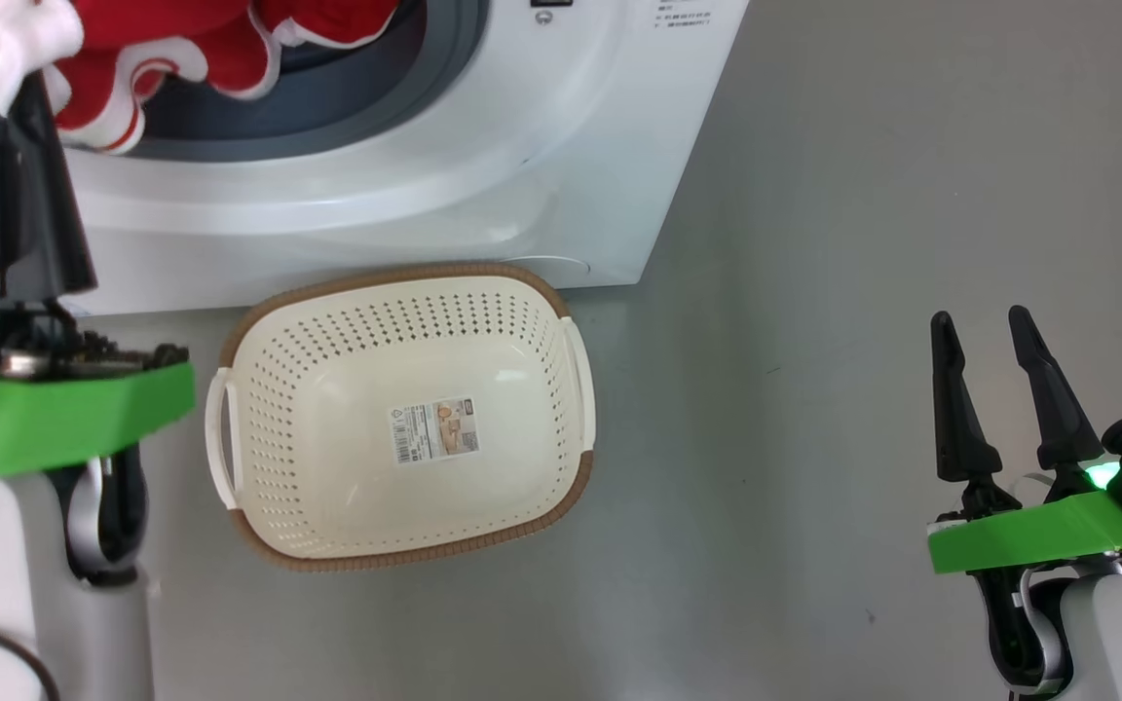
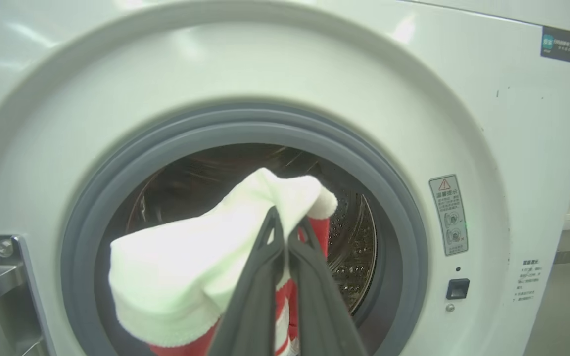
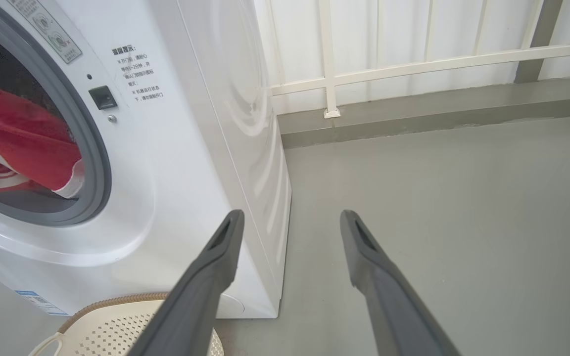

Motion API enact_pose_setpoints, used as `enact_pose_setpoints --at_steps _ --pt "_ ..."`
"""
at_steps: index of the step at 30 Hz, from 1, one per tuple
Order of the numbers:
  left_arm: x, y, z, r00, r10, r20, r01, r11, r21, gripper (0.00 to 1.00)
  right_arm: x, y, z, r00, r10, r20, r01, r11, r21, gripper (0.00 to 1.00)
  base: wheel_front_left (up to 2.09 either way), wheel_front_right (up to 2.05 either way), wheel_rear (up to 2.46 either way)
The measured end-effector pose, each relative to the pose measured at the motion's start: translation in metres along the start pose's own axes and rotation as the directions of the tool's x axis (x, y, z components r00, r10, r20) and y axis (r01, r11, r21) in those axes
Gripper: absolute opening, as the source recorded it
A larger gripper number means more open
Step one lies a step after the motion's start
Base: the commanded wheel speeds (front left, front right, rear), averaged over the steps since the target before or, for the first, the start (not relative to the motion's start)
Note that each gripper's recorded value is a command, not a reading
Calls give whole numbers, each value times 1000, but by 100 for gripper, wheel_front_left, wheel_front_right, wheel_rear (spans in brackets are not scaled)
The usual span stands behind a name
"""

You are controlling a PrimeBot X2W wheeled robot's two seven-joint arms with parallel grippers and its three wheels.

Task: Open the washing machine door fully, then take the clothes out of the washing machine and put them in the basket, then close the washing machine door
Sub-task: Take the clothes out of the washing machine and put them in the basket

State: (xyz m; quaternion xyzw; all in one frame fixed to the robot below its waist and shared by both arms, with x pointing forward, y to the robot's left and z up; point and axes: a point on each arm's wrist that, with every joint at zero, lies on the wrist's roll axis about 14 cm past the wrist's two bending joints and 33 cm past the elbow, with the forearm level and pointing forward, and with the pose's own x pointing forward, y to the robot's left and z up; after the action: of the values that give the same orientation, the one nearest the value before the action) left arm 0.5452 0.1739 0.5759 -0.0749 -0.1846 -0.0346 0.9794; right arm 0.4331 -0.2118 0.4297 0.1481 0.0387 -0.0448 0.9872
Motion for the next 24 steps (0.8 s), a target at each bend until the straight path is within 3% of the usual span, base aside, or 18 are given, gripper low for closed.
enact_pose_setpoints --at_steps 8,12,18,24 --pt "-10 -10 31 995 -22 101 23 1000 -7 0 1 -1 -3 1000 -2 -8 2 1000 0 100 0 0 0" --pt "-17 -16 21 997 -38 72 38 999 -2 0 2 0 -7 1000 -1 -18 1 1000 0 100 0 0 0" --pt "-41 -27 -40 991 -63 -120 59 998 -39 0 2 0 -14 999 0 -35 0 1000 -1 100 0 0 0" --pt "-78 -39 -117 928 -97 -359 72 994 -82 0 4 -2 -22 998 -4 -56 4 1000 -2 100 0 0 0"
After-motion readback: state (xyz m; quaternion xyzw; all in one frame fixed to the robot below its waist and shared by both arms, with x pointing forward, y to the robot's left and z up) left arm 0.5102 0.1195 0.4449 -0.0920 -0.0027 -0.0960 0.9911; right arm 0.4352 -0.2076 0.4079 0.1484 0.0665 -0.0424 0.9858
